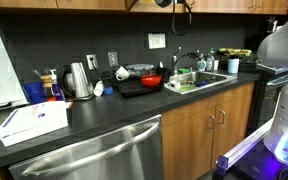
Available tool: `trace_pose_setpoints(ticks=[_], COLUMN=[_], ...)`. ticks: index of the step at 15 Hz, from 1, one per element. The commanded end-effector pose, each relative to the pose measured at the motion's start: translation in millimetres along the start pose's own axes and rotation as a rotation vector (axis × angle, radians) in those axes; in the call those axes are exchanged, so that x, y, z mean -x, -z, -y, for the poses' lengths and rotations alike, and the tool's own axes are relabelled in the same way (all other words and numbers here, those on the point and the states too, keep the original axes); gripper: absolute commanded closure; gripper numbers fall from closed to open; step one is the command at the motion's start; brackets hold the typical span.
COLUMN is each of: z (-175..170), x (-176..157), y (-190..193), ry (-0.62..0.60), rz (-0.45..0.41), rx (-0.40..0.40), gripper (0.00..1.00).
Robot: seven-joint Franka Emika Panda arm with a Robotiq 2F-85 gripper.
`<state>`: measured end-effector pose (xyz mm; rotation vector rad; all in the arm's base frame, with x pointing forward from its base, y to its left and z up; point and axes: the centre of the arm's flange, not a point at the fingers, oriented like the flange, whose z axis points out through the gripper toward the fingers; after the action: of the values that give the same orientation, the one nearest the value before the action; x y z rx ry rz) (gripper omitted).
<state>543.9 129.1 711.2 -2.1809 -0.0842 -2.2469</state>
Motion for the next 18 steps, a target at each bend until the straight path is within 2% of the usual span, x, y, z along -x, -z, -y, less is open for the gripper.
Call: trace_pose_setpoints(ticks=[1,9,12,18], z=[5,7,2,-7], x=[-6,-8,-11,-13], y=[-8,-9,-12,-14], ry=[0.013,0.017,0.002,-0.022], rz=[-0.021,-0.030,-0.026,-0.038], rx=[-0.058,-0.096,-0.047,-0.018], gripper=[0.00,0.00,0.00,0.00])
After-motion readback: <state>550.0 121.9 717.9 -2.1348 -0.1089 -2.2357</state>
